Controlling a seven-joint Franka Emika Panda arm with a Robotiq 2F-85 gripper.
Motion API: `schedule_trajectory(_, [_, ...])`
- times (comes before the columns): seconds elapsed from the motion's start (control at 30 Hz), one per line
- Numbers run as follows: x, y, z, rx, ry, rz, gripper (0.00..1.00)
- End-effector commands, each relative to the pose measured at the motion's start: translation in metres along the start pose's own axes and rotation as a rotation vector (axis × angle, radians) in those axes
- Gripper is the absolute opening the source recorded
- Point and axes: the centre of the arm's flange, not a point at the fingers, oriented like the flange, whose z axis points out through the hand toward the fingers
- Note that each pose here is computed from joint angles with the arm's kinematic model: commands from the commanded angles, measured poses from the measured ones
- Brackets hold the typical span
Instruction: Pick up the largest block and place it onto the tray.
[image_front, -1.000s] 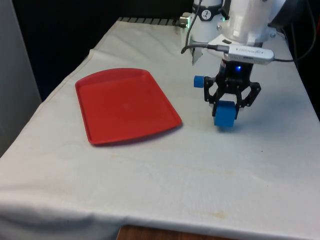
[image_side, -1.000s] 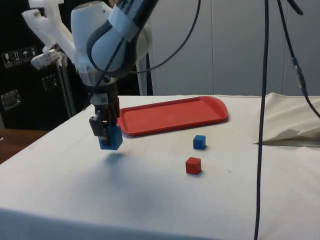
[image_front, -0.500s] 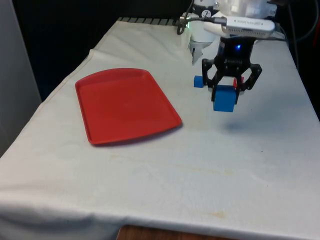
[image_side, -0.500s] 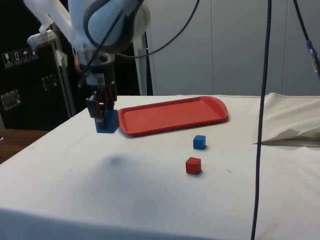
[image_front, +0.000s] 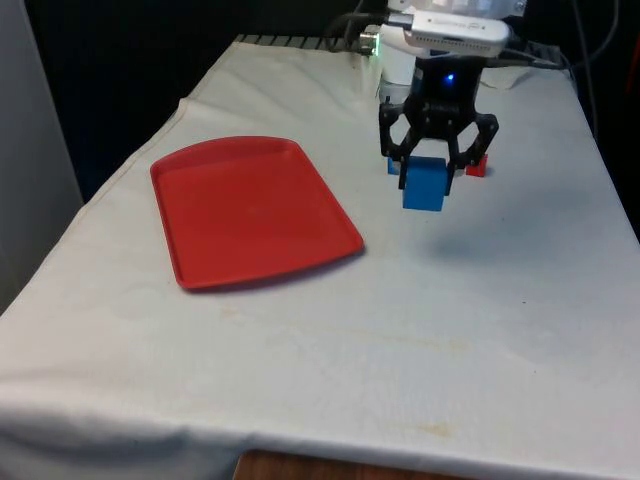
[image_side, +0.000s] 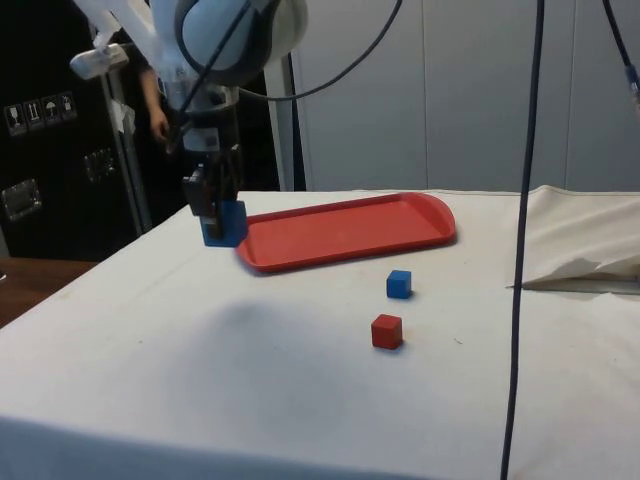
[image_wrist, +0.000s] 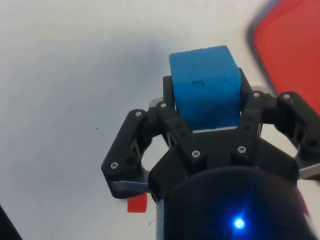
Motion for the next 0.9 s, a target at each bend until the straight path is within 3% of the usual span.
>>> schedule_trajectory(0.0, [-0.002, 0.006, -0.001, 0.010, 0.004, 0.000, 0.00])
schedule_trajectory(0.77, [-0.017, 0.082, 0.015, -0.027, -0.035, 0.014, 0.00])
schedule_trajectory(0.87, [-0.021, 0.098, 0.017, -0.026, -0.033, 0.015, 0.00])
